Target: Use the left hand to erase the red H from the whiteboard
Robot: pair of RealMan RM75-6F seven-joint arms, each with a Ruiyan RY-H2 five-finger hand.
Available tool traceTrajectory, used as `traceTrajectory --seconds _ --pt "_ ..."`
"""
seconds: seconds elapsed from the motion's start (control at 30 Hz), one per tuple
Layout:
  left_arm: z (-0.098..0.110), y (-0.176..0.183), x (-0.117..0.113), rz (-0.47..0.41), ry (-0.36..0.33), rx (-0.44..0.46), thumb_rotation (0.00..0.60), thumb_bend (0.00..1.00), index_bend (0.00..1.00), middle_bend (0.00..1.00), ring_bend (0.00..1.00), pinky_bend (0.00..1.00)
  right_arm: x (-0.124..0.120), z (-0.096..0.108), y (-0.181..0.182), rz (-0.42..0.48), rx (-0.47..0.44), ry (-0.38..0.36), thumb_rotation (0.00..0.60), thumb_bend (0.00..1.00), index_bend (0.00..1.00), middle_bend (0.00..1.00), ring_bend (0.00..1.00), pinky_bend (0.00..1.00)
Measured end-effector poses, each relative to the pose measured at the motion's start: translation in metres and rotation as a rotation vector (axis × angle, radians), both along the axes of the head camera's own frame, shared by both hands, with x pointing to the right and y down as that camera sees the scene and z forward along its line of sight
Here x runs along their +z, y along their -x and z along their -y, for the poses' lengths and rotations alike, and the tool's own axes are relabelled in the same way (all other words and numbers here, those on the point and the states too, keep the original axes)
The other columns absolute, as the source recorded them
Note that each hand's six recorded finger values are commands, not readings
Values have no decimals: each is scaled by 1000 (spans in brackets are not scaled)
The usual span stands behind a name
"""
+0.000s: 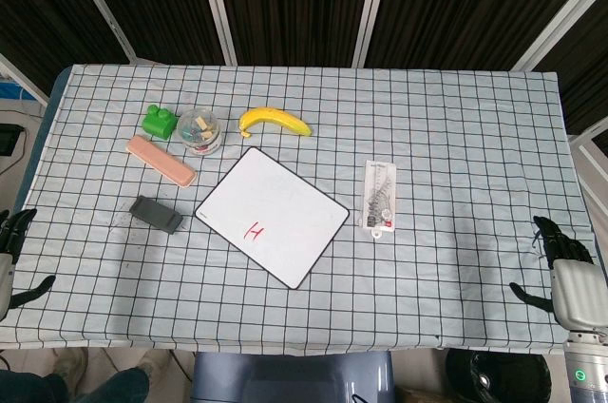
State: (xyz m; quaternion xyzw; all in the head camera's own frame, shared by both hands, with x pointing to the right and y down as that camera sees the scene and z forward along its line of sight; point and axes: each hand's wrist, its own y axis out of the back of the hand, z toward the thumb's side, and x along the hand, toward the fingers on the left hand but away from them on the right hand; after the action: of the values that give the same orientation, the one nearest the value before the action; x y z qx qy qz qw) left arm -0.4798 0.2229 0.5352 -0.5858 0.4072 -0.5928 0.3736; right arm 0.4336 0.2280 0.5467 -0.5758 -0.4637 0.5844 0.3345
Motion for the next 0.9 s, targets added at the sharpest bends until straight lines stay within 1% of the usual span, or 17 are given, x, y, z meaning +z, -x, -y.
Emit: traceTrajectory --seconds 0.63,0.9 --pt "0 -1 1 2 4 10 600 125 40 95 0 12 0 0 0 1 1 2 600 55 91 121 214 227" --pt "2 -5 6 6 17 40 600 126 37 96 0 12 1 0 0 3 4 10 600 55 91 121 214 227"
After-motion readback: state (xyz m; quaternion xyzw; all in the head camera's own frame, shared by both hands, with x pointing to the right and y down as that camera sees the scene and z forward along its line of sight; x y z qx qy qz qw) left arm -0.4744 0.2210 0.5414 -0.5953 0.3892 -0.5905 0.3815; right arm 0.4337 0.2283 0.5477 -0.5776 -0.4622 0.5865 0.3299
